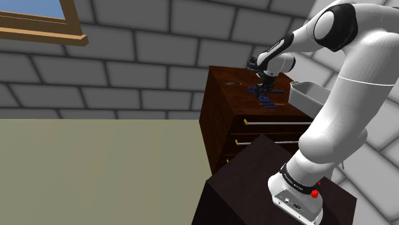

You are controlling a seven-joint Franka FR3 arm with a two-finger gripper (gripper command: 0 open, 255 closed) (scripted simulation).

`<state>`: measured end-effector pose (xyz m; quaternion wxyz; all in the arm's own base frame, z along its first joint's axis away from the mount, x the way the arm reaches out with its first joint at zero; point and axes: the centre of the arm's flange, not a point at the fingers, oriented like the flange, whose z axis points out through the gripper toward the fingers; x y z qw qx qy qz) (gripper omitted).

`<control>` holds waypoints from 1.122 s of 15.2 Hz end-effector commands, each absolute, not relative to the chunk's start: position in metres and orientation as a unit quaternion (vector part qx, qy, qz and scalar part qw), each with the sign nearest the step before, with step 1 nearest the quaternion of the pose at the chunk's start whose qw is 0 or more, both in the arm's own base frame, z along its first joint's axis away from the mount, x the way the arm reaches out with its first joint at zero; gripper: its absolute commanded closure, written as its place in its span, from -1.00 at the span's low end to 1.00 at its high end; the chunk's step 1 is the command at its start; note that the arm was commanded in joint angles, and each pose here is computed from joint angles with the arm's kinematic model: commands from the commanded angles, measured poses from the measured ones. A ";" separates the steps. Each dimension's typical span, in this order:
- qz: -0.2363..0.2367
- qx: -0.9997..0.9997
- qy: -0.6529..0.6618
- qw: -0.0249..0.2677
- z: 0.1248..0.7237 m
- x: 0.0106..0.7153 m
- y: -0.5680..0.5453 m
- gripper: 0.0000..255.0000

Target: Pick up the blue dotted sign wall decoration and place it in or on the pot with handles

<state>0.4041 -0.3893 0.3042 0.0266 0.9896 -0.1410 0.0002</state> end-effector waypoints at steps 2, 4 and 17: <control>0.000 0.990 -0.141 0.027 0.304 0.404 -0.389 1.00; 0.000 0.990 -0.141 0.027 0.304 0.404 -0.389 1.00; 0.000 0.990 -0.141 0.027 0.351 0.404 -0.389 1.00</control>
